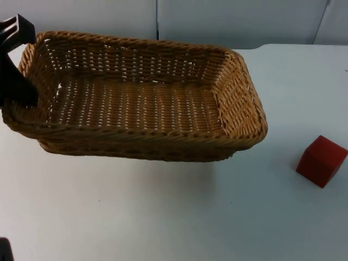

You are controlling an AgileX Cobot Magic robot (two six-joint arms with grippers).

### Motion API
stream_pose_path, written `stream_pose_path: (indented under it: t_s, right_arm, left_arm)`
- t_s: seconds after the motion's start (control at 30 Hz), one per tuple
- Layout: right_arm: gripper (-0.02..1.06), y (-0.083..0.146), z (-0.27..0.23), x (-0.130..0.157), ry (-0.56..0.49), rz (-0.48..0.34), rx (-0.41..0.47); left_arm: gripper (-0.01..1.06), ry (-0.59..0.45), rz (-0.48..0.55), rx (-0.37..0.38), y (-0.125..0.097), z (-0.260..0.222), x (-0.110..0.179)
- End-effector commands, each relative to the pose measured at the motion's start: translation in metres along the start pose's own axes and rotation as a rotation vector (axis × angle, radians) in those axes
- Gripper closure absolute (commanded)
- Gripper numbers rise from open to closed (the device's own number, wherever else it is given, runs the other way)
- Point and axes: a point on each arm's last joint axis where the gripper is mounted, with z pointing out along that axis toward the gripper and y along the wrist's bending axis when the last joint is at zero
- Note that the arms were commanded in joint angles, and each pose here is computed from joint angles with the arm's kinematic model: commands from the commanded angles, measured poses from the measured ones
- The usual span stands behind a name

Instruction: Pick up the basket with the left hand and place the cube into the basket with the right hand.

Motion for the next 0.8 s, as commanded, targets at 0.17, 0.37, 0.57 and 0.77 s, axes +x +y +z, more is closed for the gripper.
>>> stream_pose_path:
  t_s: [0.17, 0.37, 0.57, 0.77]
  right_arm:
    - [1.03, 0.0001, 0.0009, 0.0005, -0.006, -0.006, -0.003]
    - [1.03, 0.0001, 0.0009, 0.0005, -0.006, -0.006, -0.003]
    - [1.03, 0.0001, 0.0009, 0.0005, -0.006, -0.006, -0.003]
    - [1.03, 0.0001, 0.0009, 0.0005, -0.006, -0.006, -0.003]
  left_arm:
    - [1.05, -0.008, -0.019, 0.012, -0.0026, -0.0018, 0.0002]
    - [1.05, -0.010, -0.019, 0.011, -0.0025, -0.0018, 0.0000]
    - [1.05, -0.010, -0.019, 0.011, -0.0025, -0.0018, 0.0000]
    - [1.05, -0.010, -0.019, 0.011, -0.0025, -0.0018, 0.0000]
